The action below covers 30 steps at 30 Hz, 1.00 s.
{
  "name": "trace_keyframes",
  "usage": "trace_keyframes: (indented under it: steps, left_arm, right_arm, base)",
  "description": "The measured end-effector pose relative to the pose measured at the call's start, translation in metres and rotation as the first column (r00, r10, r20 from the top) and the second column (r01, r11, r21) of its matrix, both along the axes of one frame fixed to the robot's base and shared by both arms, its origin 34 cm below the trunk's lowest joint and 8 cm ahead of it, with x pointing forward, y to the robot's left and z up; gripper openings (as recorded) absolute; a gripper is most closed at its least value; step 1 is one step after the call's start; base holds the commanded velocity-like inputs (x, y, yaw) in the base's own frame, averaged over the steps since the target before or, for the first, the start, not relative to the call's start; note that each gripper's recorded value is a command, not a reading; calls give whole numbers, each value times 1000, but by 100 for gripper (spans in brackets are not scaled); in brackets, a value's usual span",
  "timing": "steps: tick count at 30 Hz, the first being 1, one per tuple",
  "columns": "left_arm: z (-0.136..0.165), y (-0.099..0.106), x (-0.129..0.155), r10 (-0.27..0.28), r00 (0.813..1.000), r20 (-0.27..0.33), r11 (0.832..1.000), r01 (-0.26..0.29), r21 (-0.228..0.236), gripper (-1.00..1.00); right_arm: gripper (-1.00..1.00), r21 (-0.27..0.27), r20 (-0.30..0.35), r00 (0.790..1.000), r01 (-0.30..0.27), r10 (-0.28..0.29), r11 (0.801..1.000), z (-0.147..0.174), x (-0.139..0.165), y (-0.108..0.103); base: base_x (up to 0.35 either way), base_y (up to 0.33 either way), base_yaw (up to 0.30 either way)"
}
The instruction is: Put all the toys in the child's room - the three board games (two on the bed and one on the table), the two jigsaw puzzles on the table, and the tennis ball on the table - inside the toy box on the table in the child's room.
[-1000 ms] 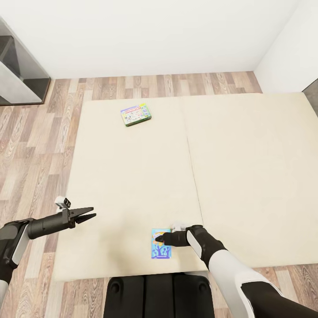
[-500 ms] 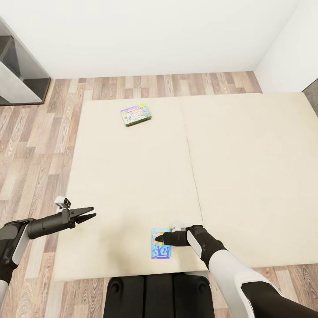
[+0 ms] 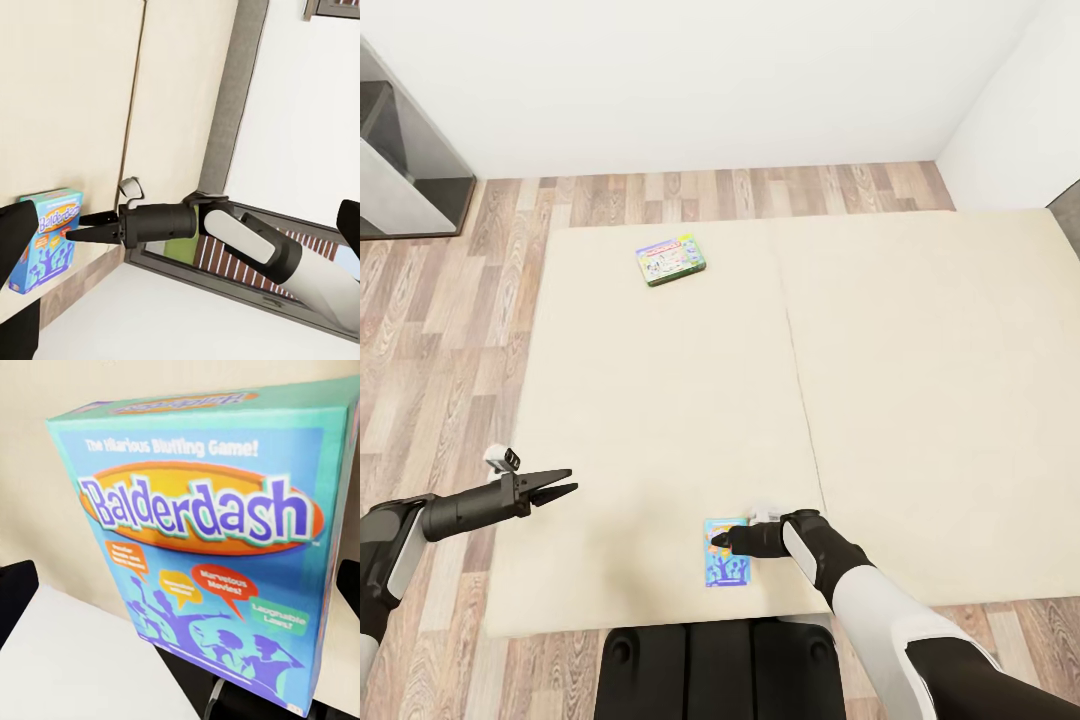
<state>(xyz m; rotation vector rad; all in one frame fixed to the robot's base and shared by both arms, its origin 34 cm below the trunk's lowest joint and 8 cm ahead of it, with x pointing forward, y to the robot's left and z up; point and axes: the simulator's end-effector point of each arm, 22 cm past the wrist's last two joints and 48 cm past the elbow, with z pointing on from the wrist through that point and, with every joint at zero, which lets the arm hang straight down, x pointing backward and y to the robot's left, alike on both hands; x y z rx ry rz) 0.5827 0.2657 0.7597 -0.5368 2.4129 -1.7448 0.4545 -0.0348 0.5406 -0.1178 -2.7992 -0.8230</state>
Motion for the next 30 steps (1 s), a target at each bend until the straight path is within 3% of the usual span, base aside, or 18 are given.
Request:
trace_keyframes:
  steps: [30]
  left_arm:
    - [0, 0, 0, 0, 1000, 0, 1000, 0, 0, 100]
  right_arm:
    - [100, -1, 0, 1000, 0, 0, 1000, 0, 0, 0]
  base:
    - [0, 15, 0]
